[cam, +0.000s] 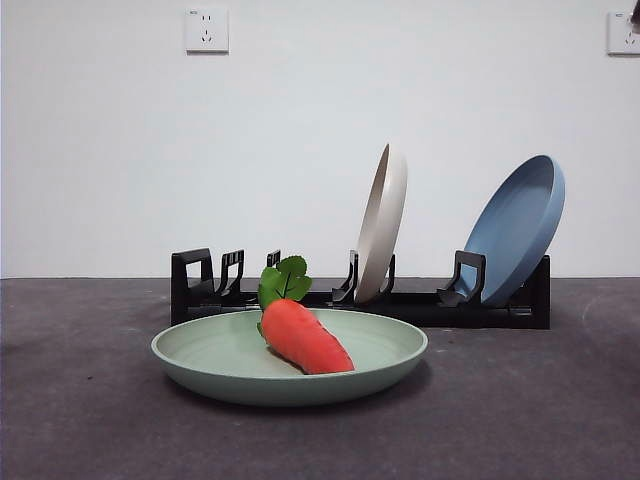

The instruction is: Take the green plate from the plate rack,put the plate on the table,take the carrot from the table,put the carrot in the plate

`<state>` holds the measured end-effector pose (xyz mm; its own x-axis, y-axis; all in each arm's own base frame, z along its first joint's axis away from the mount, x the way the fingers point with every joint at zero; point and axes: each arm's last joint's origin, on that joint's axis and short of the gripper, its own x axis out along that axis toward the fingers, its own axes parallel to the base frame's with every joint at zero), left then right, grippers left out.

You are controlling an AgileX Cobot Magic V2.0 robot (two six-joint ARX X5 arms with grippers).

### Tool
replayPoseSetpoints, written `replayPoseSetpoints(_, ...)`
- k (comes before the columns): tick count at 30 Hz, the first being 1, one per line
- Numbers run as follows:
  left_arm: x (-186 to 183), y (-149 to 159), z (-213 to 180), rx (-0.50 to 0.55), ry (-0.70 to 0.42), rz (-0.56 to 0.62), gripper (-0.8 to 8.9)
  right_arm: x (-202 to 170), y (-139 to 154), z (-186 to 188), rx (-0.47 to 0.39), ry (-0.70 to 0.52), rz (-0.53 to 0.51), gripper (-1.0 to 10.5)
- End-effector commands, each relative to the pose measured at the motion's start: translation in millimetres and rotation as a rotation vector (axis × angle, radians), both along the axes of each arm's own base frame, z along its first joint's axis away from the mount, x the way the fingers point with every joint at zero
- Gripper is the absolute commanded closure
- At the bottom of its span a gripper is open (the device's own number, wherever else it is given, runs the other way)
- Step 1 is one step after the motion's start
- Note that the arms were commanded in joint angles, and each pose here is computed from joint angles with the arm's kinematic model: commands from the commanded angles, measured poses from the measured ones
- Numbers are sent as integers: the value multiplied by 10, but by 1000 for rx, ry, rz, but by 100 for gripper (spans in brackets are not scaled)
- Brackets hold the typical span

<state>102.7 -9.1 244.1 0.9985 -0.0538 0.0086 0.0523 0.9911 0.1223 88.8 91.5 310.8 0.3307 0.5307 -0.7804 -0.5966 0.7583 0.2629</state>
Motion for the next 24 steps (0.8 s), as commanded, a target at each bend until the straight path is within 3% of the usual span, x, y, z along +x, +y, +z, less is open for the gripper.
replayPoseSetpoints(1, -4, 15, -252, -52, 23, 16, 815, -4, -3, 4, 0, -7, 3, 945)
replayPoseSetpoints(12, -25, 30, -832, -95, 128, 34, 815, -4, -3, 4, 0, -7, 3, 945)
replayPoseSetpoints(20, -71, 36, -969, -105, 236, 41, 815, -4, -3, 4, 0, -7, 3, 945)
replayPoseSetpoints(24, -80, 39, -944, -110, 205, 43, 815, -4, -3, 4, 0, -7, 3, 945)
